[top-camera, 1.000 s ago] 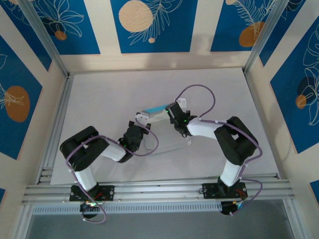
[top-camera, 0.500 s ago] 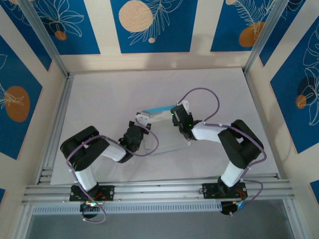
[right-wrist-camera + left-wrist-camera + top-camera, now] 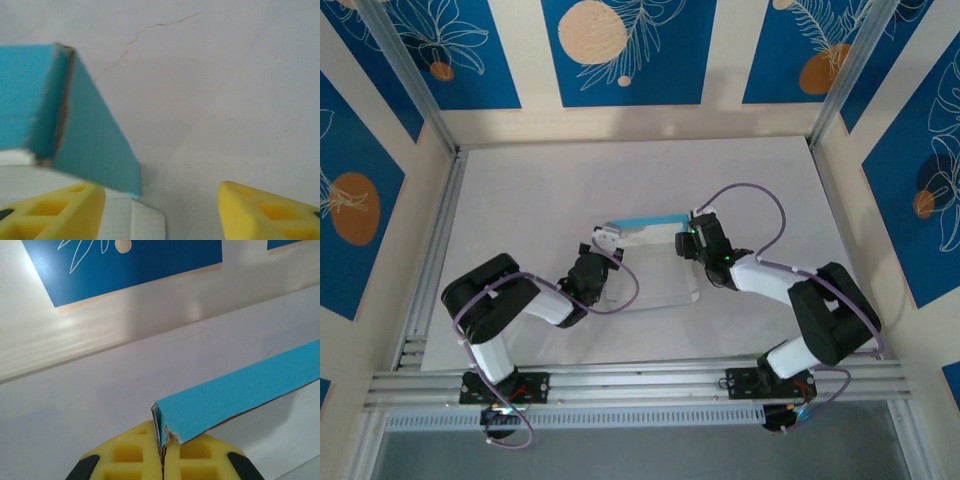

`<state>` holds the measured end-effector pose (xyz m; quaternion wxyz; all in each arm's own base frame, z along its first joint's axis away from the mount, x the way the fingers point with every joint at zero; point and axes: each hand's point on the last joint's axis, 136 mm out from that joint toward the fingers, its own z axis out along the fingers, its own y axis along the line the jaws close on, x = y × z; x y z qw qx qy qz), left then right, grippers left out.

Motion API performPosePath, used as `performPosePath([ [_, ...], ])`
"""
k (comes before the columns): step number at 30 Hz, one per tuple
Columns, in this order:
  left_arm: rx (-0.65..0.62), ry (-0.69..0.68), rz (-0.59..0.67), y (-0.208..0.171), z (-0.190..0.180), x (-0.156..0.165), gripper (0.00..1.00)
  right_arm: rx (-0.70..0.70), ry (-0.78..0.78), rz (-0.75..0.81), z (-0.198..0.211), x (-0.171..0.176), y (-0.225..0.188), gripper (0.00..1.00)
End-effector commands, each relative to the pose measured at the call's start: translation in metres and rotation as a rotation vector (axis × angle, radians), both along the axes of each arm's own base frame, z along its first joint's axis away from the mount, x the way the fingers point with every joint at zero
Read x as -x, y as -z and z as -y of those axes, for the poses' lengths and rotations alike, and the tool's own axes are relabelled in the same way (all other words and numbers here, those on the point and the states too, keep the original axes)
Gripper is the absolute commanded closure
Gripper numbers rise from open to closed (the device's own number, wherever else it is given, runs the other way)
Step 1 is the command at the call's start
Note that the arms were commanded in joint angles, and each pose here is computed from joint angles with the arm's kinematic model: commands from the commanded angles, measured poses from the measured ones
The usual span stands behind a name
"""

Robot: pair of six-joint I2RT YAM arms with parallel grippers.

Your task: Fold the paper box

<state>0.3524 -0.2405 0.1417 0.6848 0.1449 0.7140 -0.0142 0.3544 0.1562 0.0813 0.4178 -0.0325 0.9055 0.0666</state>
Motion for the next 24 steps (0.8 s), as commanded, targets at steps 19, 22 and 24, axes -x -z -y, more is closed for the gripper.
performPosePath([
  [19, -0.017, 0.006, -0.005, 0.006, 0.000, -0.003, 1.00, -0.336, -0.103, 0.025, 0.017, 0.049, -0.108, 0.43],
  [22, -0.015, 0.019, -0.008, 0.008, 0.002, -0.002, 1.00, -0.299, -0.089, -0.102, 0.016, 0.036, -0.106, 0.48],
  [24, -0.013, 0.025, -0.011, 0.009, 0.003, -0.001, 1.00, -0.283, -0.123, -0.162, 0.007, 0.027, -0.103, 0.53],
])
